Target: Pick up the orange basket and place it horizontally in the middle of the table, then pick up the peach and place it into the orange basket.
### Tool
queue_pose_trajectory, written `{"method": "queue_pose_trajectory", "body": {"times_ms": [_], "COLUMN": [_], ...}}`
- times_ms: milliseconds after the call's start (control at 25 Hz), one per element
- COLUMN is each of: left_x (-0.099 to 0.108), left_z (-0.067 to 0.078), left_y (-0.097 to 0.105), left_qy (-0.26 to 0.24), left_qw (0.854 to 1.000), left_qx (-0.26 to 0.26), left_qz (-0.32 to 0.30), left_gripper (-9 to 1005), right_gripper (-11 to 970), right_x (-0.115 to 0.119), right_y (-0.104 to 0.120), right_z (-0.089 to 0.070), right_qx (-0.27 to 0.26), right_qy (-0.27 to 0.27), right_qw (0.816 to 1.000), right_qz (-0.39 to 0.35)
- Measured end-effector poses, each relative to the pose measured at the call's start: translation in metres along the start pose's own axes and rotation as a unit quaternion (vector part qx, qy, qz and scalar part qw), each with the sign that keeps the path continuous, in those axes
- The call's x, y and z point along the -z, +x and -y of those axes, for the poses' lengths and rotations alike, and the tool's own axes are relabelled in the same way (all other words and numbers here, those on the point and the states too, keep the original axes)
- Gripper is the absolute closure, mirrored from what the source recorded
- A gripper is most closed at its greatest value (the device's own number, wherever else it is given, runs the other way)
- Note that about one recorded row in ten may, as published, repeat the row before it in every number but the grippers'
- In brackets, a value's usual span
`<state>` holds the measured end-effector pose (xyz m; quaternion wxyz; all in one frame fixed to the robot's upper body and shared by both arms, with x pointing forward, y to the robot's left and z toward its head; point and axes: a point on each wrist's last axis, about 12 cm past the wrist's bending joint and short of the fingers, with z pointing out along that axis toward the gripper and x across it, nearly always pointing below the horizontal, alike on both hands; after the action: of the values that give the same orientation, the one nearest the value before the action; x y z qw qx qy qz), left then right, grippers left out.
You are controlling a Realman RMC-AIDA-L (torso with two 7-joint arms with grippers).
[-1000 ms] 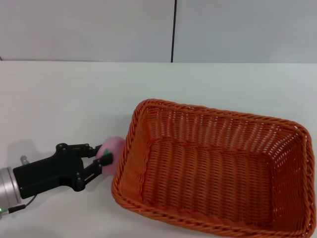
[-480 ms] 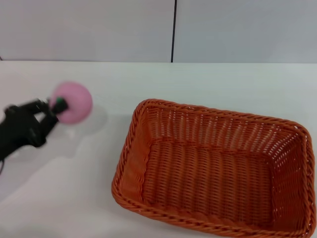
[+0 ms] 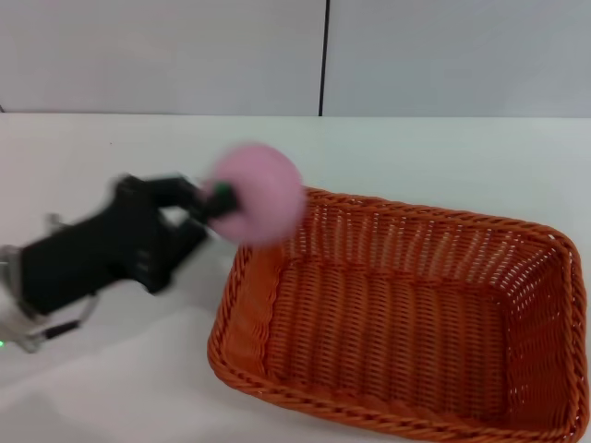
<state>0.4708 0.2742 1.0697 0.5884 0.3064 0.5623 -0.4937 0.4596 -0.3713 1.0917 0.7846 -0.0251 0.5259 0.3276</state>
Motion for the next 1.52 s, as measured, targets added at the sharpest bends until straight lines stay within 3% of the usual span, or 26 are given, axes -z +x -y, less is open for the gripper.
{"method": "queue_pose_trajectory", "body": {"times_ms": [160, 480, 920, 1040, 1160, 1280, 1400, 1520], "left_x": [-0.019, -0.014, -0.003, 0.001, 0.01, 0.024, 0.041, 0.057], "left_z": [-0.002, -0.004, -0.004, -0.005, -0.007, -0.007, -0.003, 0.004], "left_y": [0.003, 0.001, 0.001, -0.001, -0.003, -0.005, -0.005, -0.003], "left_qy": [0.042, 0.021, -0.003, -0.017, -0.05, -0.104, -0.177, -0.253], "left_qw": [0.998, 0.999, 1.0, 1.0, 0.999, 0.993, 0.977, 0.951], "left_qx": [0.026, 0.023, 0.019, 0.014, 0.006, -0.006, -0.034, -0.066], "left_qz": [-0.03, -0.017, -0.011, -0.004, 0.015, 0.054, 0.114, 0.168], "left_gripper": [809, 727, 292, 230, 167, 167, 167, 167], "right_gripper": [526, 526, 525, 525, 525, 525, 526, 526], "right_x": [0.0, 0.0, -0.001, -0.001, -0.001, 0.0, 0.001, 0.003], "right_y": [0.0, 0.0, 0.0, 0.0, 0.0, -0.001, -0.001, -0.003], "right_z": [0.0, 0.0, 0.0, 0.0, 0.0, 0.0, 0.0, 0.002], "right_qx": [0.0, 0.0, 0.0, 0.0, 0.001, 0.001, 0.002, 0.005], "right_qy": [0.0, 0.001, 0.0, -0.001, -0.002, -0.002, 0.0, 0.007], "right_qw": [1.0, 1.0, 1.0, 1.0, 1.0, 1.0, 1.0, 1.0], "right_qz": [0.0, -0.001, 0.0, 0.0, 0.001, 0.001, 0.003, 0.008]}}
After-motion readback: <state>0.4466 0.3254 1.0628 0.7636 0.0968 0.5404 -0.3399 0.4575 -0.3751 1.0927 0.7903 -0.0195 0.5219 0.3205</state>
